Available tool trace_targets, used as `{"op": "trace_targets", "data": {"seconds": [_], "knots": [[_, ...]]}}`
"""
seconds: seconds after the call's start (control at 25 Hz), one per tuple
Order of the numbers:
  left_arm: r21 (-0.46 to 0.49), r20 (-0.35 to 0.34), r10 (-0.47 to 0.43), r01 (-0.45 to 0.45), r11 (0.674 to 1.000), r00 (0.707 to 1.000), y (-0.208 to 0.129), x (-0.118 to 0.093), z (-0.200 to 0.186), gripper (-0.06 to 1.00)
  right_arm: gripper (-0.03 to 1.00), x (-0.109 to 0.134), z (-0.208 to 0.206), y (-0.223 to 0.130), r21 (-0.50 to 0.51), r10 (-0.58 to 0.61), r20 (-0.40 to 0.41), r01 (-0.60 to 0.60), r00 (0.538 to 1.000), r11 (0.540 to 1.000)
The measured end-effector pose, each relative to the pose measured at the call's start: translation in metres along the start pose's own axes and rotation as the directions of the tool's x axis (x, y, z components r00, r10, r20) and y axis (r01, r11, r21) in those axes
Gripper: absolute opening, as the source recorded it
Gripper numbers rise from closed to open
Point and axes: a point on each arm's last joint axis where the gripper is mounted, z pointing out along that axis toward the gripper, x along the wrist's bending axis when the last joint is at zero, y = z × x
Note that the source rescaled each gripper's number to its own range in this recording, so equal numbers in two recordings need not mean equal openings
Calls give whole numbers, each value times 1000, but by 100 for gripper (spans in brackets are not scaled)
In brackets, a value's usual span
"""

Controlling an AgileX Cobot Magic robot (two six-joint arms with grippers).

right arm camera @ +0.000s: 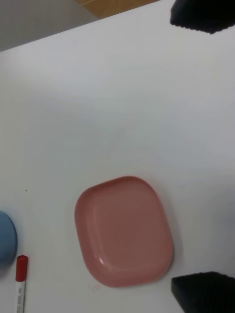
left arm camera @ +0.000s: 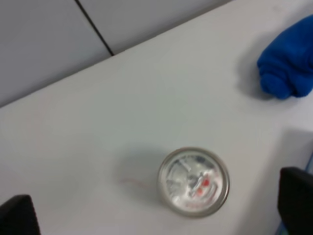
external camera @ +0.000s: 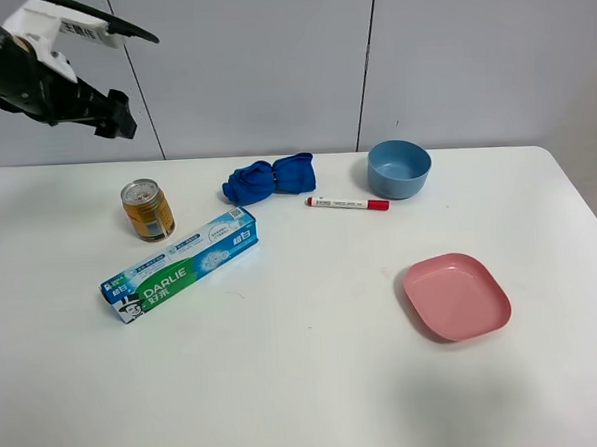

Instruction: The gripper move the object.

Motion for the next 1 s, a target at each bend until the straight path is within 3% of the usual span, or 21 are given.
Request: {"op": "trace_targets", "data": {"seconds": [0.28, 0.4, 0.64, 1.0], "knots": [[23, -138, -86, 90, 996, 987, -17, 52, -71, 100, 100, 0, 0, 0, 0, 0, 0, 0, 1000, 1000], [19, -167, -116, 120, 993, 979, -24, 58, -102, 100, 100, 0, 0, 0, 0, 0, 0, 0, 1000, 1000], [-55, -218, -159, 151, 987, 963, -44, 47, -192, 100, 100, 0, 0, 0, 0, 0, 0, 0, 1000, 1000], [-215, -274, -263, 208, 954, 925, -107, 2, -305, 100, 100, 0, 0, 0, 0, 0, 0, 0, 1000, 1000]]}}
